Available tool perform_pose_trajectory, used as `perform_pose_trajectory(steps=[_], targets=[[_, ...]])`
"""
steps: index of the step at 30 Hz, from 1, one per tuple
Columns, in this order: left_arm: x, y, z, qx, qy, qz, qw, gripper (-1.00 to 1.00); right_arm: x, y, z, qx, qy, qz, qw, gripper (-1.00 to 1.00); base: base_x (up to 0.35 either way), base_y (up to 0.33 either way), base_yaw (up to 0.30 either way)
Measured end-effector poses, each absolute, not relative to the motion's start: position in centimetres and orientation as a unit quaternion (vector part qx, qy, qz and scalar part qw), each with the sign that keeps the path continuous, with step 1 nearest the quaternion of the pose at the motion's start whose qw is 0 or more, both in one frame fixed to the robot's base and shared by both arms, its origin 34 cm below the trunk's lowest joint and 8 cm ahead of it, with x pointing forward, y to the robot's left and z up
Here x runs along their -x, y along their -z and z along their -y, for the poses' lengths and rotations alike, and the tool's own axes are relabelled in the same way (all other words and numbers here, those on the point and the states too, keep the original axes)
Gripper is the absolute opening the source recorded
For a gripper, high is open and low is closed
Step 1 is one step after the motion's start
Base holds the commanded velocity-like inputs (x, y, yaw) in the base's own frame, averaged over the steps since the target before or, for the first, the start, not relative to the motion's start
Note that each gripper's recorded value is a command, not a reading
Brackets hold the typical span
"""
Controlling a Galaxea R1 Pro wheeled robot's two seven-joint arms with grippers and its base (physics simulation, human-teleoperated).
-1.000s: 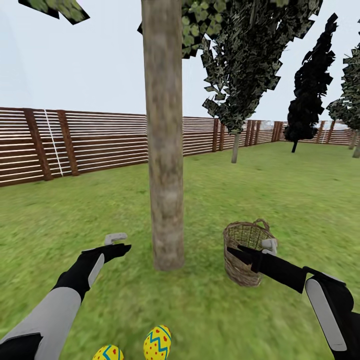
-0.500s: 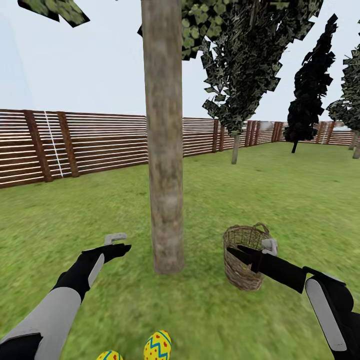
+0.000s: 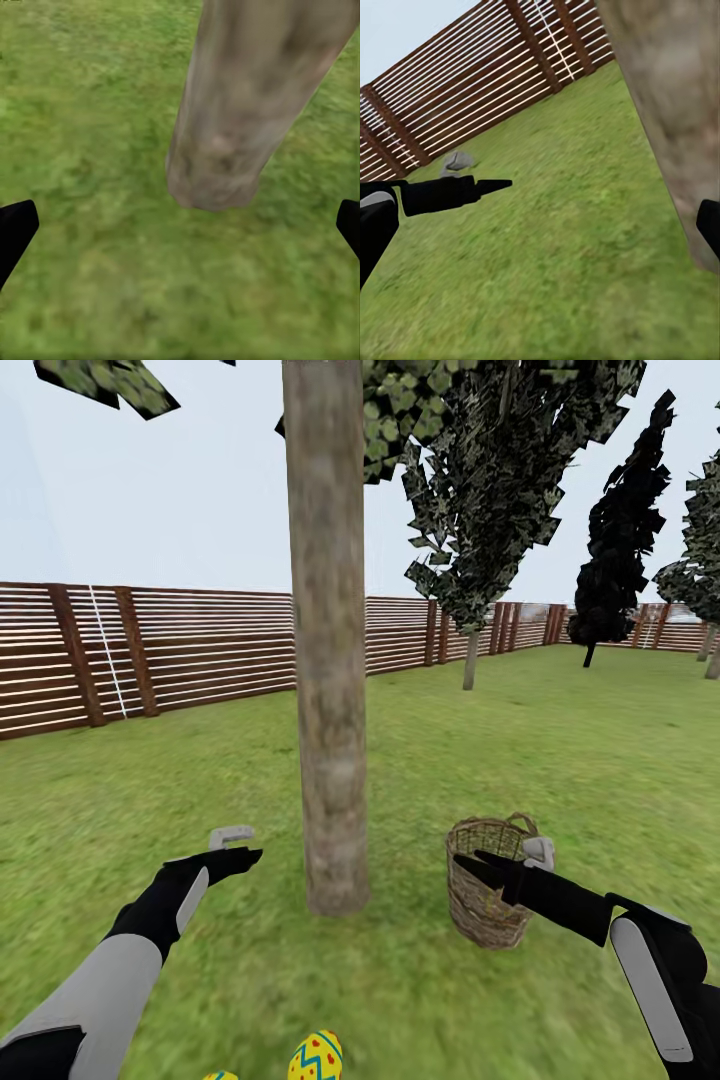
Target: Take the three Easter eggs out of the wicker basket on the lawn in the garden, then place them on the lawn next to a single tree (choose any tree) so that all three eggs are next to the same tree and none are left in the basket.
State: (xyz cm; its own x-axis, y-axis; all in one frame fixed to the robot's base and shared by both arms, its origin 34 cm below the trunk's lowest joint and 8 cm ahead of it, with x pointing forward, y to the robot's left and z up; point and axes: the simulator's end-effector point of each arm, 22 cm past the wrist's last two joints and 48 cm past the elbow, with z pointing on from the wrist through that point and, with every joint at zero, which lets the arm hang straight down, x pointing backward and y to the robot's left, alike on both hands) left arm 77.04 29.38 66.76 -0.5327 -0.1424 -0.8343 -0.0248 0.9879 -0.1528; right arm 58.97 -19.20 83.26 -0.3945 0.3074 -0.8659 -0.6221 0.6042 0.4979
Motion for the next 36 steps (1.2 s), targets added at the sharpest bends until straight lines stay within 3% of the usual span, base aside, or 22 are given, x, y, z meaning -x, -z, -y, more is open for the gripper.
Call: perform_pose_trajectory(steps=[36], targets=[[-78.1,-73.5,-29.3,0.047,0.055,-0.877,0.474,1.00,-60.3,-90.7,19.3,0.109,-0.432,-0.715,0.539,1.00,0.000,0.000,0.000]])
